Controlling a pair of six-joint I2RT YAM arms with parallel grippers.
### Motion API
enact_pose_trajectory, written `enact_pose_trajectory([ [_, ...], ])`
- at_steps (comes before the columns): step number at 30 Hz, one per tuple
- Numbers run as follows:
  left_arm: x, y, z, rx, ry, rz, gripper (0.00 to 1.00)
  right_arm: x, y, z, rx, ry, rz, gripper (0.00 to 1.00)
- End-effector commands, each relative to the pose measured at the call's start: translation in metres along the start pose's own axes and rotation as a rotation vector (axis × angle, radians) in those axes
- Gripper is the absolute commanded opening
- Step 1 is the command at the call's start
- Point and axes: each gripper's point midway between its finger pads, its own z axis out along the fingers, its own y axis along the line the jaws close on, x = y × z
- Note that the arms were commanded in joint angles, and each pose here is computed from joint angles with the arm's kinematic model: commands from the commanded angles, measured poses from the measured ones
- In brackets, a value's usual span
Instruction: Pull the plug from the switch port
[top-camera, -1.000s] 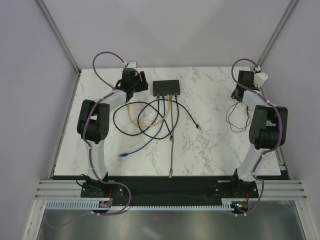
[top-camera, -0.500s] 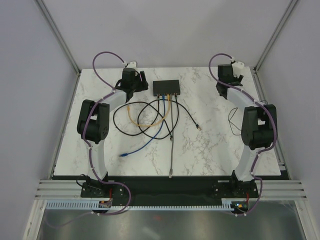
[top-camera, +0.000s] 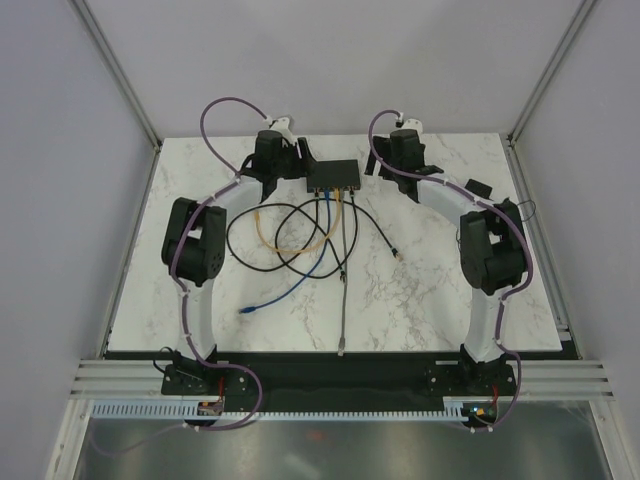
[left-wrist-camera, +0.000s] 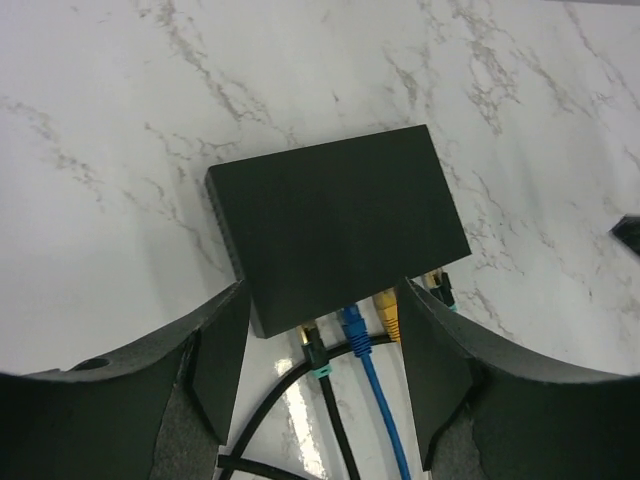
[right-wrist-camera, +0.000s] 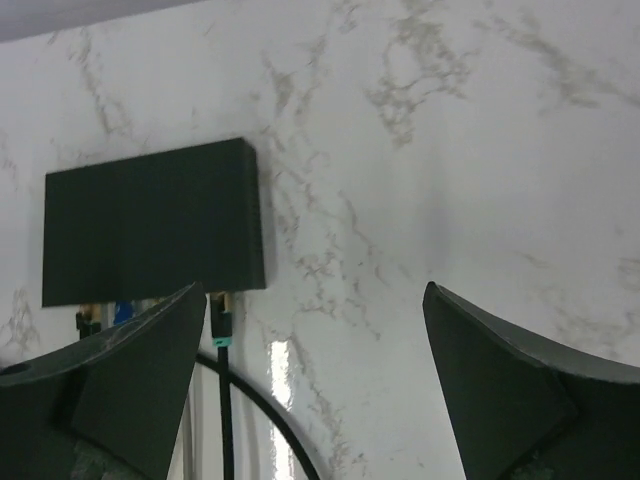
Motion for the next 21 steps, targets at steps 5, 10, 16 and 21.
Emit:
enact_pose_trajectory([
  [5,-0.018,-0.047,0.013,0.159,-0.035,0.072,0.67,0.025,0.055,-0.005,-0.317,0.022,0.071,0.98],
  [10,-0.012,-0.052,0.02,0.169,-0.003,0.096,0.65,0.054,0.058,0.01,-0.337,0.125,0.17,0.98],
  [16,-0.003,-0.065,0.023,0.183,0.023,0.135,0.65,0.075,0.066,-0.003,-0.452,0.157,0.244,0.98],
  [21,0.0,-0.073,0.027,0.181,0.038,0.188,0.63,0.077,0.068,-0.007,-0.564,0.125,0.355,0.9],
])
